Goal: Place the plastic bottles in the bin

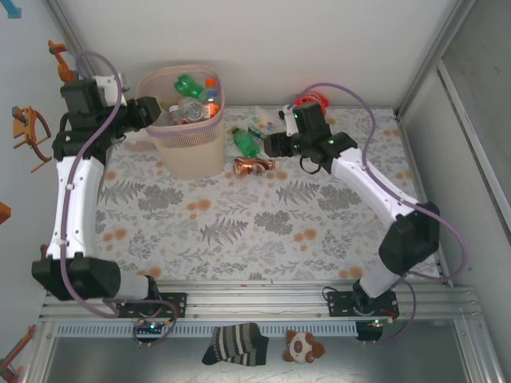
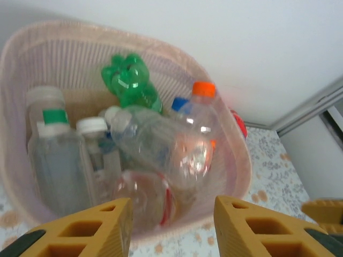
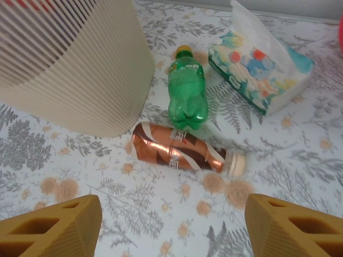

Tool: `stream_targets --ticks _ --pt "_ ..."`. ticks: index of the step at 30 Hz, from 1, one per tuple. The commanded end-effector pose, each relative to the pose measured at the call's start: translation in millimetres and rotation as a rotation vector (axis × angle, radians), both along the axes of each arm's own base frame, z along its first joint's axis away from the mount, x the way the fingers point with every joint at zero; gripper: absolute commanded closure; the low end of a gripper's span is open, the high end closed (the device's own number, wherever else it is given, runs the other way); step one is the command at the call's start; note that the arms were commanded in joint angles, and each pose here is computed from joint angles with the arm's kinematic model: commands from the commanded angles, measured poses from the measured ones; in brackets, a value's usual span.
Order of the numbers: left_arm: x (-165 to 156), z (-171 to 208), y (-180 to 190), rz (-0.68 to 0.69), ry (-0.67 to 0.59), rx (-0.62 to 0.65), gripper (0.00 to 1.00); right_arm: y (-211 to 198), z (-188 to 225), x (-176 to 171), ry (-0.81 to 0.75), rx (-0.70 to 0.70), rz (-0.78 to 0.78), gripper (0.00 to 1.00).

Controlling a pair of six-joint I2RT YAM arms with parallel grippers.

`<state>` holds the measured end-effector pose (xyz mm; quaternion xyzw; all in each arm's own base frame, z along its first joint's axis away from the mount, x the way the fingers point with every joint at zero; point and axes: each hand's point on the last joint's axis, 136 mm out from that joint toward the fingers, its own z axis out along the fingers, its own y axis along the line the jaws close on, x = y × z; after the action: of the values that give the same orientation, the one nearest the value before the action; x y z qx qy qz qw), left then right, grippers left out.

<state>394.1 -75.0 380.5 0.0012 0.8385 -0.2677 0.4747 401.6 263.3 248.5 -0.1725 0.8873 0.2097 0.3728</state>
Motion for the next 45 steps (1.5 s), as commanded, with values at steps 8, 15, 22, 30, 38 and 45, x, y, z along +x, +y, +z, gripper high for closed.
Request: stream_targets --ticks 8,15,22,30,38,45 --pt "-63.0 -14.6 5.4 0.040 -0.027 -0.021 0.51 46.6 -35.7 68.0 0.011 0.003 0.086 0.28" --pt "-83.7 -42.4 6.9 0.069 0.038 -0.051 0.48 63.3 -89.3 104.6 0.033 -0.052 0.109 0.24" --pt "-96.2 -56.7 5.6 0.074 0.076 -0.071 0.48 69.0 -132.9 135.4 0.033 -0.106 0.085 0.16" --pt "-102.6 -62.9 6.7 0.086 0.091 -0.076 0.48 79.6 -170.5 146.5 0.095 -0.092 0.092 0.16" --pt "-106.6 -69.2 6.7 0.092 0.106 -0.083 0.47 85.3 -200.0 146.3 0.151 -0.064 0.085 0.22" --pt "-109.2 -70.0 7.0 0.092 0.111 -0.079 0.47 87.2 -192.4 147.2 0.144 -0.042 0.079 0.31"
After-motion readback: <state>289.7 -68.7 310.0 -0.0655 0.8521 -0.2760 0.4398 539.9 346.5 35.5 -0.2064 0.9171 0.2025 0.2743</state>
